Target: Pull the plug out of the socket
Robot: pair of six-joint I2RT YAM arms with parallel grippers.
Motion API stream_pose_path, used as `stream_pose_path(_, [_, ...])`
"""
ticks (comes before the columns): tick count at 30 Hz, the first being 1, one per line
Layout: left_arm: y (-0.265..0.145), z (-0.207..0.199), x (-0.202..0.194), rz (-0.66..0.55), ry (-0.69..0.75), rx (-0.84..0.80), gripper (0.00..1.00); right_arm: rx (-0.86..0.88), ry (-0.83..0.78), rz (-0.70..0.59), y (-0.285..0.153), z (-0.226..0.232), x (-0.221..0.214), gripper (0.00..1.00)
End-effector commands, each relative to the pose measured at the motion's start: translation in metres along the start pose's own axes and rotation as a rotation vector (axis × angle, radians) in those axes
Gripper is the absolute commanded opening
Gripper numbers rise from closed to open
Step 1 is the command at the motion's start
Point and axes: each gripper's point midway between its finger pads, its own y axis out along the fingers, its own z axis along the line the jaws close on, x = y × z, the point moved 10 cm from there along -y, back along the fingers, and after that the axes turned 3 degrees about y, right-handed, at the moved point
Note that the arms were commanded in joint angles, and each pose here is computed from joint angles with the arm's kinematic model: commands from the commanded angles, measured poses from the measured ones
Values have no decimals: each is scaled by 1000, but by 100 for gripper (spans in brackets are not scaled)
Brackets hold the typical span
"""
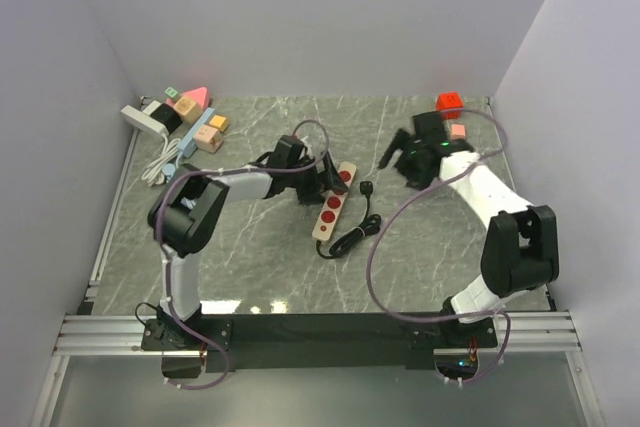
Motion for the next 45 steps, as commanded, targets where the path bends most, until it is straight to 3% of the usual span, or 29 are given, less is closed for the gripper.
stream_pose_path(1, [-55, -12, 11, -208, -39, 81, 99, -39, -204, 78, -6, 15, -48, 95])
stream_pose_path(3, [-91, -12, 15, -332, -69, 145, 99, -52, -232, 88, 1, 28, -61, 95])
stream_pose_path(7, [-143, 0, 11, -438, -116, 275, 99, -46, -341, 124, 14, 73, -99, 95])
stream_pose_path(14, [-200, 35, 10, -513, -189, 456, 100, -225, -394, 192, 66, 111, -128, 95])
stream_pose_path(19, [-227, 57, 28, -569, -190, 585, 99, -296, -389, 243, 84, 102, -140, 89])
stream_pose_path(20, [-236, 63, 39, -595, -204, 614, 99, -322, -388, 241, 86, 91, -142, 86])
stream_pose_path(23, [-249, 80, 64, -617, -211, 664, 99, -376, -316, 225, 85, 55, -134, 60])
stream_pose_path(24, [-251, 83, 70, -611, -214, 656, 99, -400, -263, 205, 86, 40, -119, 50])
stream_pose_path(25, [-250, 86, 76, -604, -202, 657, 99, -422, -233, 192, 84, 27, -111, 33])
stream_pose_path(28, [-256, 105, 104, -607, -217, 687, 99, -527, -82, 102, 71, -30, -73, 11])
stream_pose_path(29, [-253, 112, 117, -599, -222, 701, 99, -549, -34, 74, 61, -50, -64, 10])
stream_pose_path(35, [-240, 150, 156, -564, -201, 897, 99, -670, 280, -20, 34, -145, -2, 16])
stream_pose_path(38, [-246, 157, 177, -566, -172, 990, 99, -645, 334, 7, 35, -160, 12, 22])
stream_pose_path(41, [-239, 177, 198, -542, -144, 1075, 100, -616, 347, 37, 40, -157, 17, 38])
stream_pose_path(42, [-238, 182, 200, -538, -142, 1099, 99, -628, 353, 36, 39, -158, 18, 50])
stream_pose_path(45, [-226, 201, 204, -516, -137, 1129, 99, -604, 410, -1, 27, -160, 25, 62])
